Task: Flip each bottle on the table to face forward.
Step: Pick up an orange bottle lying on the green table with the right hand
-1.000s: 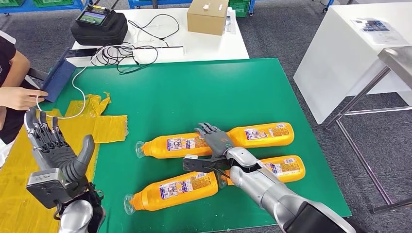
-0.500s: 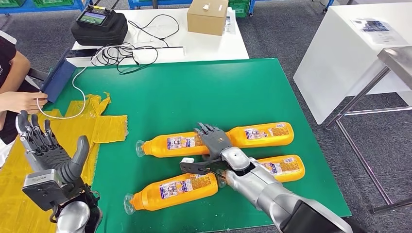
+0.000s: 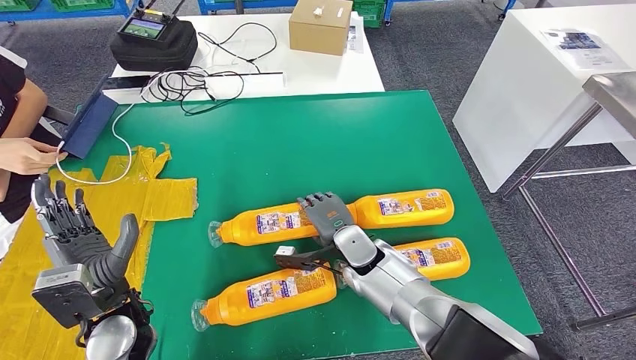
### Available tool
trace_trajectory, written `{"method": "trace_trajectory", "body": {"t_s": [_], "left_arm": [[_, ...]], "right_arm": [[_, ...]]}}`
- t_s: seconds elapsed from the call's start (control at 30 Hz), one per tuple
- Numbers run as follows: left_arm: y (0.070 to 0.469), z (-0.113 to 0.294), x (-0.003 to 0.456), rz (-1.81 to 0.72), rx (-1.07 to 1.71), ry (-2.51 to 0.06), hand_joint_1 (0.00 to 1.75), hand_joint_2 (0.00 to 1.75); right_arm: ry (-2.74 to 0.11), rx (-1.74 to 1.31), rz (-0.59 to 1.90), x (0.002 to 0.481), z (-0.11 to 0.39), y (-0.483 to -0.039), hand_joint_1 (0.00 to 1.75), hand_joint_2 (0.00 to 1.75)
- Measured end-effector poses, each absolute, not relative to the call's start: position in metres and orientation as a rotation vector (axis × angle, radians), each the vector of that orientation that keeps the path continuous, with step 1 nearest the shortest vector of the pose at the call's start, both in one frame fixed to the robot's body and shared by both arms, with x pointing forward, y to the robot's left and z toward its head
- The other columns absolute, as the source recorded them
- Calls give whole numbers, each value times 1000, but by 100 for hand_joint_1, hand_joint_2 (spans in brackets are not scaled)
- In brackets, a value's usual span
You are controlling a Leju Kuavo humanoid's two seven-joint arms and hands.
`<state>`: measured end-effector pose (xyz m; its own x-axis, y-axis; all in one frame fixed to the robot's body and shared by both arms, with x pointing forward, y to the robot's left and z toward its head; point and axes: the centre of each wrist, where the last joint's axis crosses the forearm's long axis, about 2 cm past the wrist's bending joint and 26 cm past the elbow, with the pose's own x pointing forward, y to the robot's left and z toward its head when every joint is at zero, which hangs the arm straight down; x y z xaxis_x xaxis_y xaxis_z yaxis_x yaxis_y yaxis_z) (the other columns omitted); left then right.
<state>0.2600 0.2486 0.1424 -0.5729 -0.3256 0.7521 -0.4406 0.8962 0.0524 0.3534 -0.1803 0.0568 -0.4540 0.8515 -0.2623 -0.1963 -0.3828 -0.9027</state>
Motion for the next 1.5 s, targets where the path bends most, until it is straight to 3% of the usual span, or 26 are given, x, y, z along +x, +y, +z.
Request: {"method": "trace_trajectory", "body": {"t_s": [0.37,0.5,0.63,0.83,0.93,1.33,1.5], "left_arm": [[249,139,256,160,517,-2218,0,175],[249,138,252,148,503,-2210,0,175],[247,136,247,105,446,-2197,0,175],[225,137,245,-27,178,-2159,0,175],[211,140,246,-86,52,-2143,0,175],[194,140,247,-161,-59,-2133,0,175],[188,142,247,-177,-104,-2136,0,175]], "right_arm": [[-1280,-1133,1736,347,53,-183,175,175],[-1468,-1113,1458,340,53,-187,175,175],[-1680,-900,1124,332,59,-184,175,175],[-1960,-671,497,314,94,-175,175,175],[-2027,-546,302,304,110,-172,175,175],[-2114,-409,157,290,134,-167,173,175],[-2035,-78,222,287,133,-158,174,175]]}}
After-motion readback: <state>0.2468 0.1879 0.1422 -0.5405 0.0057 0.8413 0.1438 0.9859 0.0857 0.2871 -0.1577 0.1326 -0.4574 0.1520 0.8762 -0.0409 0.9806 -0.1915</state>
